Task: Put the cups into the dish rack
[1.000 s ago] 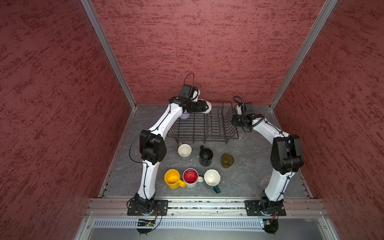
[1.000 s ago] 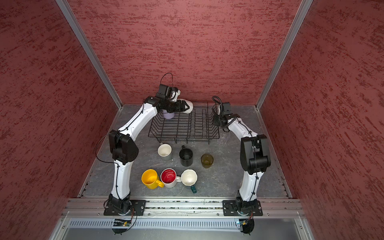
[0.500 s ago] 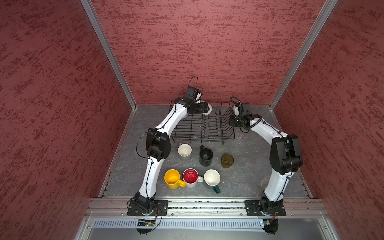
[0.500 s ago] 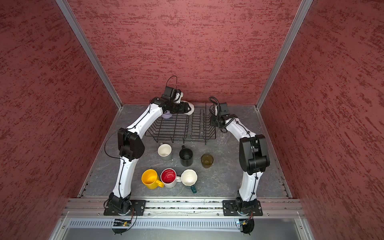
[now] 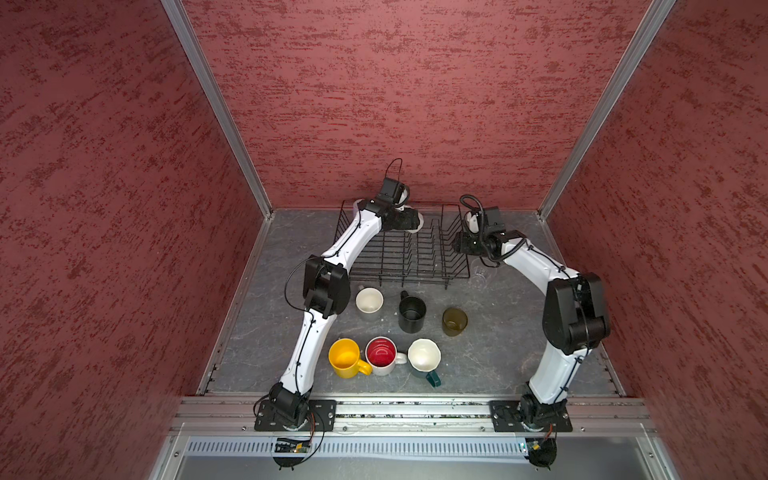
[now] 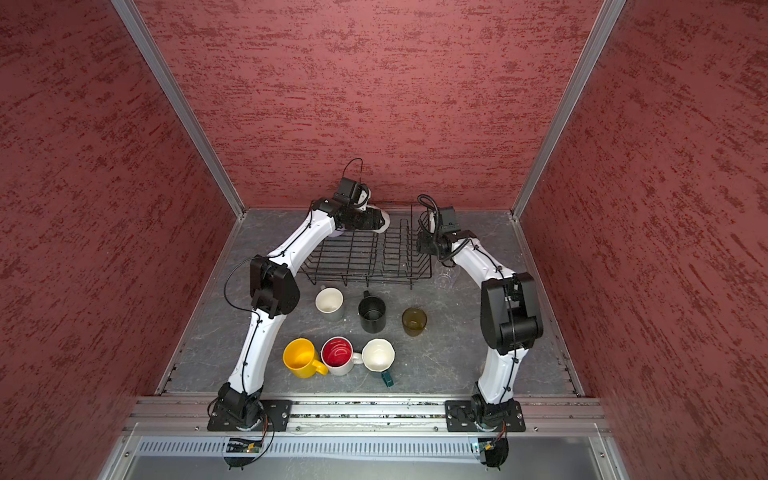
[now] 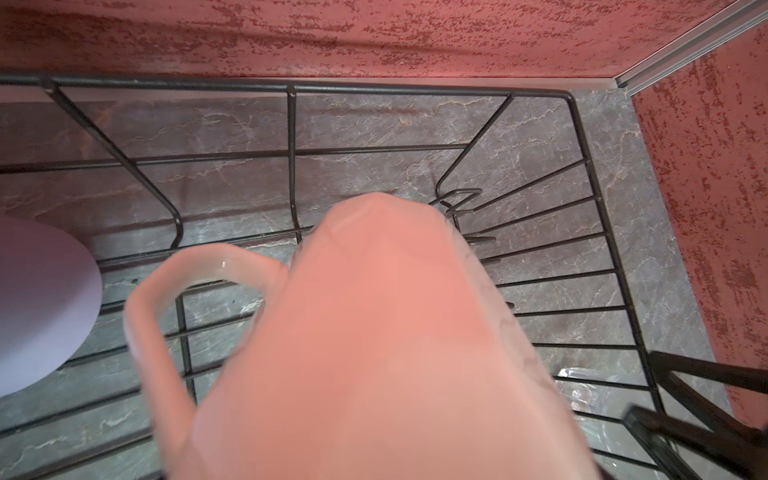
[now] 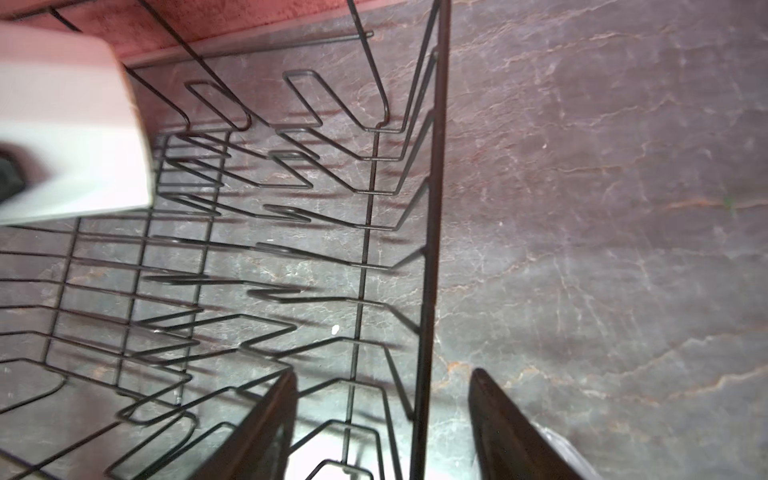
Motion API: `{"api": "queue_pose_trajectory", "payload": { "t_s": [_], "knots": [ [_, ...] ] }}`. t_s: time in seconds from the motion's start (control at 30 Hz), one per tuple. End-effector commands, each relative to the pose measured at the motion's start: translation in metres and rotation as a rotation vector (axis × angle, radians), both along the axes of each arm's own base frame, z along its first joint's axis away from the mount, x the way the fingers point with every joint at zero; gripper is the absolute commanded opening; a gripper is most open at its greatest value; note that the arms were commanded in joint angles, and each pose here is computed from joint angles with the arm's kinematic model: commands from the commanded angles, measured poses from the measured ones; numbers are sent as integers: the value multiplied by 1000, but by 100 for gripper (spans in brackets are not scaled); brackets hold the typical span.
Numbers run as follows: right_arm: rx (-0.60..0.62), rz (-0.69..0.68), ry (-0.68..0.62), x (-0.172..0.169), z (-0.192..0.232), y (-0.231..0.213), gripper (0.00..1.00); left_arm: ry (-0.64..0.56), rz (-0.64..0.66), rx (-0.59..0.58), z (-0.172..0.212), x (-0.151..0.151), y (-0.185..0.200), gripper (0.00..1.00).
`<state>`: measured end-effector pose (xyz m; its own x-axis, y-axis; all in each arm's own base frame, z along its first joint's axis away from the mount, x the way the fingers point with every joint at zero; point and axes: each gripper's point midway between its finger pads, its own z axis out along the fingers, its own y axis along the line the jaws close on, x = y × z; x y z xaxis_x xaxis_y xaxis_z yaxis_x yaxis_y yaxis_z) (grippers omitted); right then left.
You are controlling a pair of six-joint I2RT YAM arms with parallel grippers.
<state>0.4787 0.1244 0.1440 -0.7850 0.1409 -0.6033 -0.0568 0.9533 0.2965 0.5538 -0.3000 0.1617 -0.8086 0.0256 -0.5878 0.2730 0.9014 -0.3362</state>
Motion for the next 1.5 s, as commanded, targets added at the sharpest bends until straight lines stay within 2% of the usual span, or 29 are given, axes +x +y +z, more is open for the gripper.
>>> {"api": "queue_pose_trajectory", "payload": {
  "t_s": [0.0,0.2,0.53,0.77,1.07,1.23,1.47],
  "knots": [
    [23,-17,-112,-3,48,-1,82,-118,-22,-27,31,13,-11,0],
    [47,-43,-206,-19,94,-7,92,-105,-28,-8,20,14,-11,0],
    [108,-78,-306,-69,149,-19,95,-104,-48,14,5,19,-15,0],
    [139,-97,-326,-92,159,-24,96,-92,-79,41,-9,15,-23,0],
    [168,-97,-320,-98,155,-22,97,-94,-116,86,-22,10,-30,1],
    [173,-95,-320,-97,154,-21,97,-86,-126,97,-27,8,-31,13],
    [170,-98,-318,-96,151,-22,98,-85,-135,103,-28,6,-33,41]
  ]
}}
